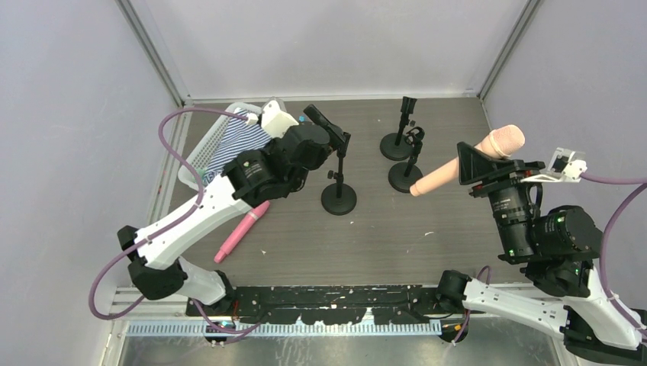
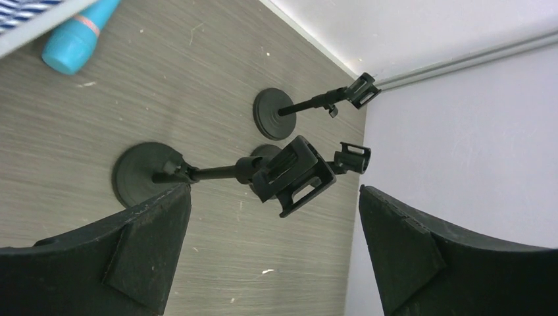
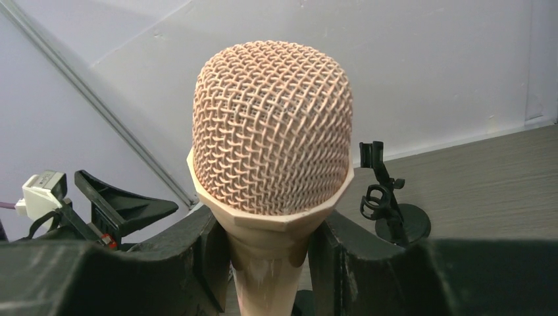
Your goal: Attach the microphones to the stand
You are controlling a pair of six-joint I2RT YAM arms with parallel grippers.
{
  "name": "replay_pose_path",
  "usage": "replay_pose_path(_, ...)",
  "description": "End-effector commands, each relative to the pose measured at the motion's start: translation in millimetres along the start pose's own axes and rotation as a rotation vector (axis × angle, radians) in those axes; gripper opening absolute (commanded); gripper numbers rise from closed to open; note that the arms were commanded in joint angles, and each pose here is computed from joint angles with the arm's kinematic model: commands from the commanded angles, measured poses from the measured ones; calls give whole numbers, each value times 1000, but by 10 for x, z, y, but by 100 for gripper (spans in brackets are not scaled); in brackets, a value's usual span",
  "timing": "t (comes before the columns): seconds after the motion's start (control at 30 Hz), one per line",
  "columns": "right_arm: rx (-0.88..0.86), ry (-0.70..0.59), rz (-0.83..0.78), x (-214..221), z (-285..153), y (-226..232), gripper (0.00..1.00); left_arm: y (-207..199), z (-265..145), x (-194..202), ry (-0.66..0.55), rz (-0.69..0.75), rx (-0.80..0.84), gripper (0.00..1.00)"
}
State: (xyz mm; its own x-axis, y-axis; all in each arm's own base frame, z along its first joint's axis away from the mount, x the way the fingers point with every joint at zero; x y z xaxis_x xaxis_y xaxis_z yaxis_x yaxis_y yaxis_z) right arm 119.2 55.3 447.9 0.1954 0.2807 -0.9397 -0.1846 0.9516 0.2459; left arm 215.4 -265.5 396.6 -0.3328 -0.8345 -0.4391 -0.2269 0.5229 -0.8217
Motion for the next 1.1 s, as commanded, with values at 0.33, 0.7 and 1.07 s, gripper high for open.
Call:
replay_pose_path(0.33,18,19,20,48,-69,-89,1,-175,191,153,-33,-273,-33,100)
replay_pose_path(0.7,36,30,28,83,-104,-143,1,-293,387,385,6,-275,-40,100)
replay_pose_path(1.07,47,26,41,66,-142,-200,1,-184,458,395,-11,-244,-65,81)
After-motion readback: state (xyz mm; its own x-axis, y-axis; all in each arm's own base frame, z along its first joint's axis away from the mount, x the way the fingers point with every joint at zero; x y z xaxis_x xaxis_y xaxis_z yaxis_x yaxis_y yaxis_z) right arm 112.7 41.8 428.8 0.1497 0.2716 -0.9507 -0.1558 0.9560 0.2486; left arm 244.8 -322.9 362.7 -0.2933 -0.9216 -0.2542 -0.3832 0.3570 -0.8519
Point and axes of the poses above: each gripper's point midway between its finger pads, its own z axis out along the fingers, its own y axis along the line the jaws close on, x = y × z, the point moved 7 cm from there along -z, back along the fingers, and after that the axes turned 14 degrees about -z, right-handed, at the moved point
